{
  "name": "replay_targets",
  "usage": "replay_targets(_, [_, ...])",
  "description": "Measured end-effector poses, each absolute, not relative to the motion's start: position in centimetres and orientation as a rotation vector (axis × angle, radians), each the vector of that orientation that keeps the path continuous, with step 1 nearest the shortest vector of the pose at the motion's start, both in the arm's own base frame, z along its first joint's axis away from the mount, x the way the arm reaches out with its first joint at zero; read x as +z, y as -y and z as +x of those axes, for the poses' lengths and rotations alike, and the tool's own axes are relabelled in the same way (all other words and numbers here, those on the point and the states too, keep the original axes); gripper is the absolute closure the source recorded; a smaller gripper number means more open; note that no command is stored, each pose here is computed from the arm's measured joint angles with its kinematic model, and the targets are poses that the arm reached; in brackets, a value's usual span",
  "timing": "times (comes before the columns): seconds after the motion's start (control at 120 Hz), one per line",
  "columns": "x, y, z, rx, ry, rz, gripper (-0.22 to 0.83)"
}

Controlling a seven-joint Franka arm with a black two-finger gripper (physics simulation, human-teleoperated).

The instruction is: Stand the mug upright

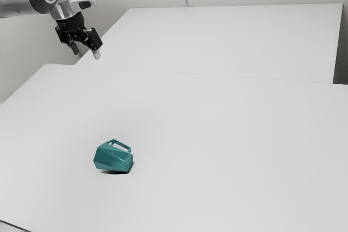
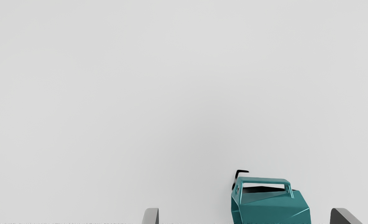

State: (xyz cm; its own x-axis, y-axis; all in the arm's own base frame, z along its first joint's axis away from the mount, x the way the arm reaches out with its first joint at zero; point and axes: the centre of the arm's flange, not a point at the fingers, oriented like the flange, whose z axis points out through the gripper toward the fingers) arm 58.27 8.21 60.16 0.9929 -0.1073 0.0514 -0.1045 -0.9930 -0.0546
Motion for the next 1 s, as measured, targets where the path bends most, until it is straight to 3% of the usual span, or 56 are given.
replay_targets(0.3, [55.2, -12.6, 56.6, -0.037, 0.005, -3.239, 0.0])
replay_targets(0.808, [41.5, -16.9, 49.3, 0.131, 0.331, -3.525, 0.0])
replay_targets(1.0, [38.3, -18.1, 47.4, 0.133, 0.42, -3.606, 0.0])
